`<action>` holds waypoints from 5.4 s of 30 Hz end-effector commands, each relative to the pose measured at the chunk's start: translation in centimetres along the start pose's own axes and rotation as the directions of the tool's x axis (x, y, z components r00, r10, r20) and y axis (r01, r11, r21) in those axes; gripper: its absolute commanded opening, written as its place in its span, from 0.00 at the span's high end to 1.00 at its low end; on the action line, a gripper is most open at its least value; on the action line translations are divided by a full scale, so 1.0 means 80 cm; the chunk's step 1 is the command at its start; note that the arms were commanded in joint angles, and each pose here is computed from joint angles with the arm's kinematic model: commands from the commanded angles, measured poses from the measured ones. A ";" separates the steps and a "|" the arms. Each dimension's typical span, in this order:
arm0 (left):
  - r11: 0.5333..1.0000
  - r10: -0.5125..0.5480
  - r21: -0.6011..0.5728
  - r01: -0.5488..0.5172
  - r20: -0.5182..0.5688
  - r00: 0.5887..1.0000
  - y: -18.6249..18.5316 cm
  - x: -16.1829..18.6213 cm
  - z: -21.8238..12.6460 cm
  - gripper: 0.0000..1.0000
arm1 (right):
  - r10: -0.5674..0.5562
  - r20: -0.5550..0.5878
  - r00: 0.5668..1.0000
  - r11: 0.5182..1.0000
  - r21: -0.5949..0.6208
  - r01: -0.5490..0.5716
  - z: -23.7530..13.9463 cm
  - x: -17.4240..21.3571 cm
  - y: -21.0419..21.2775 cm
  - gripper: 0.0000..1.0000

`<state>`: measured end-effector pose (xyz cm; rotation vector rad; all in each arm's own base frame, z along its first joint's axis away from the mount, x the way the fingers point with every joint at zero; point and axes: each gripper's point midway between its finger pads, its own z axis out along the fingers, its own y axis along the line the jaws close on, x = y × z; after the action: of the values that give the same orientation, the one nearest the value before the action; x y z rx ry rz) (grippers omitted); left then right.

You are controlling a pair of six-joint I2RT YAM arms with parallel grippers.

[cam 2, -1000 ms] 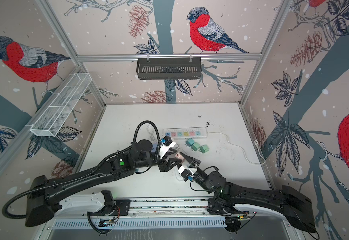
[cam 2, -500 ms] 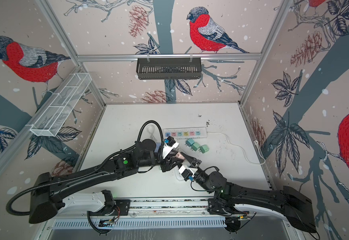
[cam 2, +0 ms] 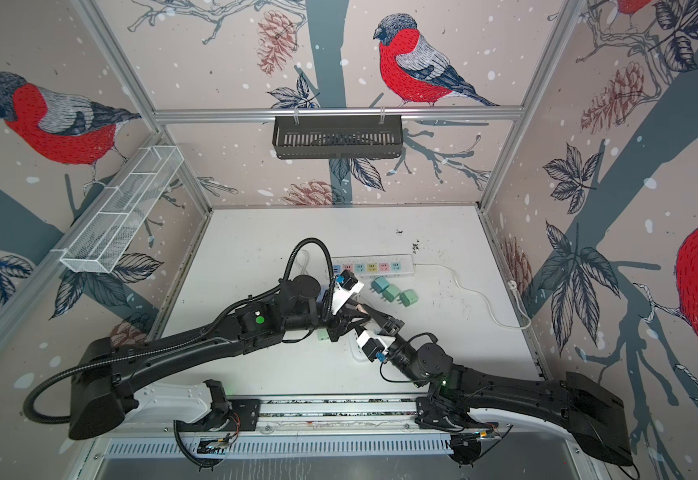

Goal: Insert the plug
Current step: 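Close the left gripper on the pink adapter held by the right gripper, then open the right gripper and pull back while the left gripper holds the adapter, then lower the pink adapter with the left gripper onto the white cube socket, then release the pink adapter and raise the left gripper while the right gripper moves back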

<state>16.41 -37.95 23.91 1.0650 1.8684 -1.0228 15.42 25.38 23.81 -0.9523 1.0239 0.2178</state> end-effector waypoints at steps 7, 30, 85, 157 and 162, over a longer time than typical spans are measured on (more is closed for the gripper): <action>0.996 0.069 -0.049 -0.070 -0.013 0.998 0.009 0.002 -0.007 1.00 | 0.074 0.064 0.995 0.996 0.051 -0.077 -0.004 -0.015 -0.016 0.37; 0.883 0.281 -0.433 -0.183 0.173 0.944 0.070 -0.012 -0.097 1.00 | 0.486 0.056 0.872 0.770 0.444 -0.457 -0.028 0.054 -0.147 0.00; 0.972 0.114 -0.131 -0.193 -0.457 0.882 0.039 0.175 0.072 1.00 | 0.875 0.044 0.481 0.316 0.701 -0.639 -0.035 0.172 -0.206 0.00; 0.872 0.214 -0.396 -0.287 -0.219 0.952 0.053 0.014 0.024 0.01 | 0.893 0.009 0.451 0.303 0.729 -0.614 -0.036 0.183 -0.205 0.00; 0.837 0.230 -0.538 -0.100 0.181 0.956 0.053 -0.066 -0.083 0.01 | 0.893 0.101 0.438 0.205 0.775 -0.597 -0.057 0.186 -0.221 0.00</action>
<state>19.55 -34.45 25.27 0.9762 1.7994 -0.4256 30.54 8.62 20.98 0.3465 1.7626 0.4454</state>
